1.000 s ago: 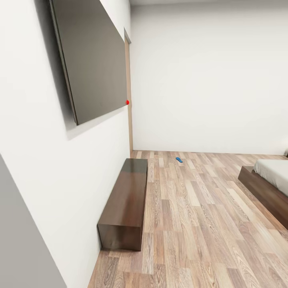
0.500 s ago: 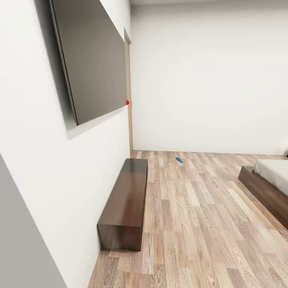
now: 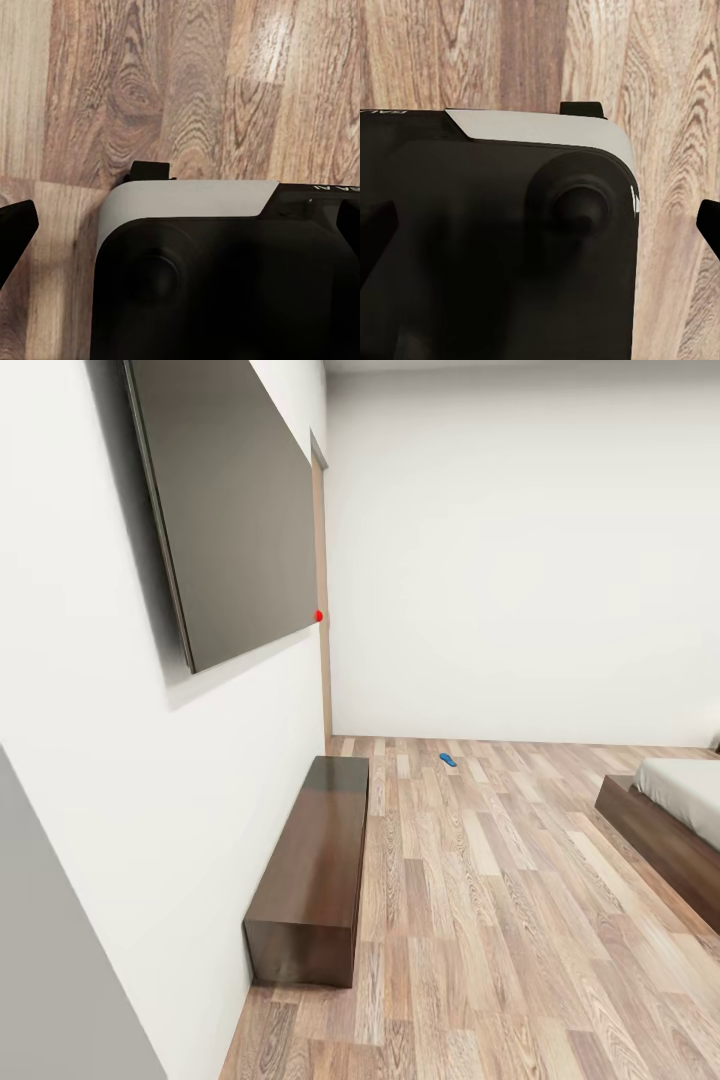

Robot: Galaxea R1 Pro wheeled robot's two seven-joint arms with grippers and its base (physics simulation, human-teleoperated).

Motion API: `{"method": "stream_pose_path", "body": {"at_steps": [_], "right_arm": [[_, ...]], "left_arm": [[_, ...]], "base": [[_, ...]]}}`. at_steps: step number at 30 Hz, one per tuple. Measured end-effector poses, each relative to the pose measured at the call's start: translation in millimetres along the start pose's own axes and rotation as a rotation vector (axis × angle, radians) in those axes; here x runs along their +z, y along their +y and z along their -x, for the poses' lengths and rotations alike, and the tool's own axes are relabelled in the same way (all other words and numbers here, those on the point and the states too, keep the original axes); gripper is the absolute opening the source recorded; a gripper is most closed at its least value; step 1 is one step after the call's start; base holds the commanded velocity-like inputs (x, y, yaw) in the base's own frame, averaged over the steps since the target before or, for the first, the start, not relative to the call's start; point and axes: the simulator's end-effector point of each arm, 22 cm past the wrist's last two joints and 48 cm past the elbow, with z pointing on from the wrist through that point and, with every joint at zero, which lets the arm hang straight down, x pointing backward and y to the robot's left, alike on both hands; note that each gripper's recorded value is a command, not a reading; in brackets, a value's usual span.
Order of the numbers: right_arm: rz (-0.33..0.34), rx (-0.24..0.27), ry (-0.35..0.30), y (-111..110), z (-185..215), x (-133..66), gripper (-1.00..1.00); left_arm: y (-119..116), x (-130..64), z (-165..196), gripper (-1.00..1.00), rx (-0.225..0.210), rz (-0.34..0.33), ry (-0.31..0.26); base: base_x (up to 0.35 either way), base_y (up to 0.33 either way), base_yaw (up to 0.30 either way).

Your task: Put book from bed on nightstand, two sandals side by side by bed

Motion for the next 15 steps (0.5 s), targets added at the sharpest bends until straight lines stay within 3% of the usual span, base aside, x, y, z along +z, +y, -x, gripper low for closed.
{"method": "stream_pose_path", "body": {"at_steps": [15], "right_arm": [[0.000, 0.000, 0.000, 0.0, 0.0, 0.0, 1.00]], "left_arm": [[0.0, 0.0, 0.0, 1.00, 0.000, 0.000, 0.000]], "base": [[0.000, 0.000, 0.000]]}}
